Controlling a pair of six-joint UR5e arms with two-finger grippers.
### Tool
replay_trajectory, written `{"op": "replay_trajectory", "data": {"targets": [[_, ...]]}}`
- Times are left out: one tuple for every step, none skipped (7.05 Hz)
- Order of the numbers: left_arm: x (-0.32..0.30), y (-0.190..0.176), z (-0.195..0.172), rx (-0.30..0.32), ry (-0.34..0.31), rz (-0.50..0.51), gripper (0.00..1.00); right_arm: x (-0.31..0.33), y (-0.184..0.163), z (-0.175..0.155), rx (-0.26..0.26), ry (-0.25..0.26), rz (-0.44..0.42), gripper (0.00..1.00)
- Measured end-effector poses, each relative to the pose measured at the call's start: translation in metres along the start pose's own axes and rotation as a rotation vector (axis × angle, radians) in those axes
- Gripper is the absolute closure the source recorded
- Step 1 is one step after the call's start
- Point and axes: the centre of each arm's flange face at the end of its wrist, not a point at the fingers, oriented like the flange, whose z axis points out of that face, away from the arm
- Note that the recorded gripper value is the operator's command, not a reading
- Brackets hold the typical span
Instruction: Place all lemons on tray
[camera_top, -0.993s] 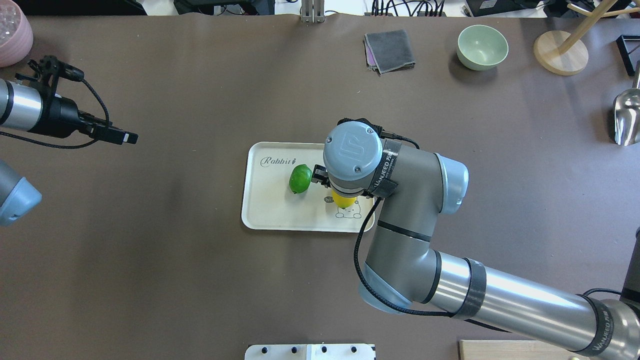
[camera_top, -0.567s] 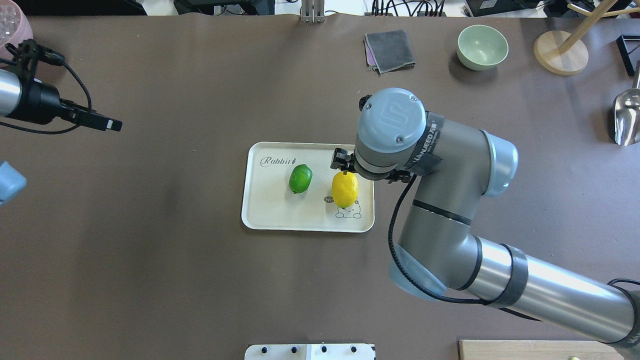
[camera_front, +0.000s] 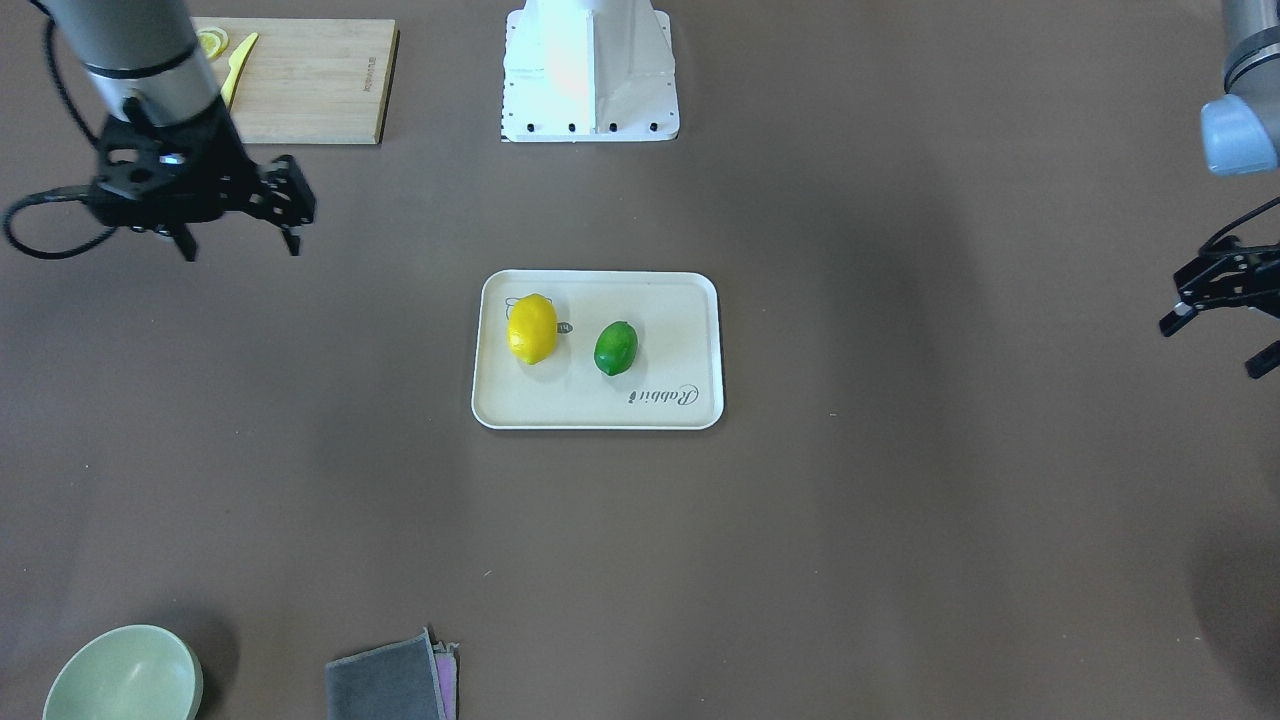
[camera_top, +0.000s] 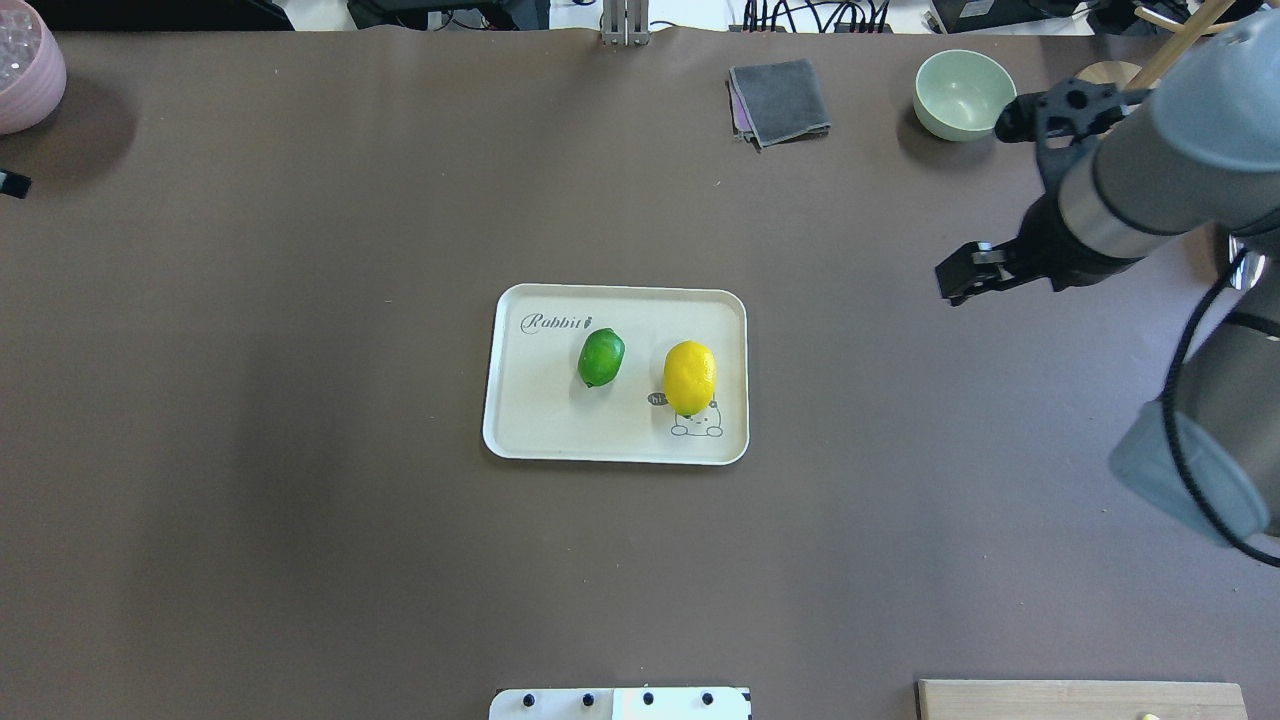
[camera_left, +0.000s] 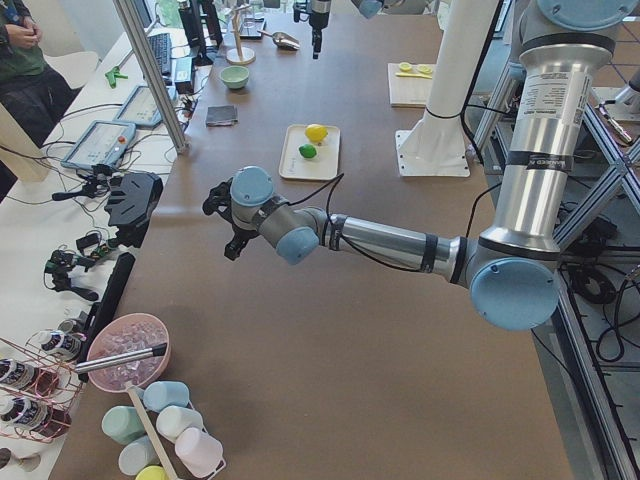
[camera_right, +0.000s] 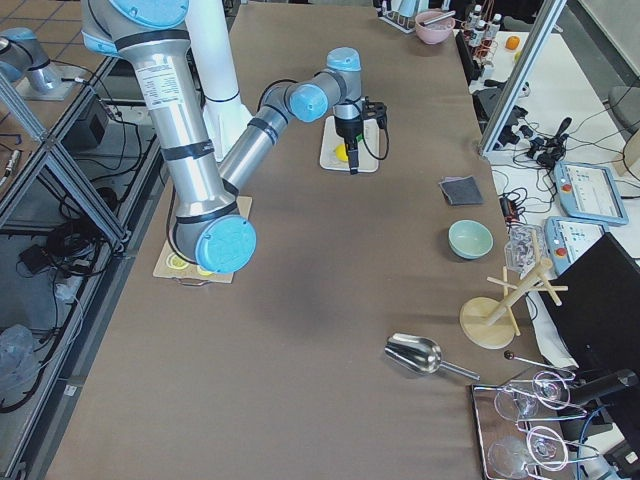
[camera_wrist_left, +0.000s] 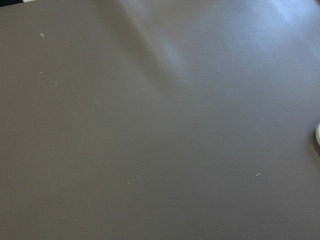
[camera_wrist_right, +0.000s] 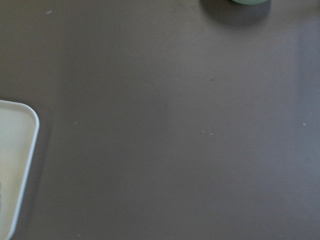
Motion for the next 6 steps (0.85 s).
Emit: {"op": "replay_trajectory", "data": {"targets": [[-0.032,0.012,-0.033,-0.06,-0.057,0.014,0.01,0.068,0.01,-0.011,-0.04,0.01,-0.046,0.0],[-0.065,0.033,-0.059,-0.135,-0.117,0.031,0.01,0.14,0.026,-0.017,-0.082,0.01,-0.064,0.0],[-0.092,0.071,-0.072,-0.221,-0.174,0.022,0.01,0.216,0.049,-0.014,-0.124,0.015,-0.098,0.0],[-0.108,0.115,-0.071,-0.283,-0.201,-0.003,0.01,0.283,0.072,0.001,-0.177,0.018,-0.118,0.0],[-0.11,0.15,-0.07,-0.3,-0.202,-0.037,0.01,0.343,0.093,0.026,-0.239,0.016,-0.076,0.0],[-0.104,0.165,-0.072,-0.282,-0.195,-0.109,0.01,0.385,0.108,0.046,-0.27,0.0,-0.015,0.0]]}}
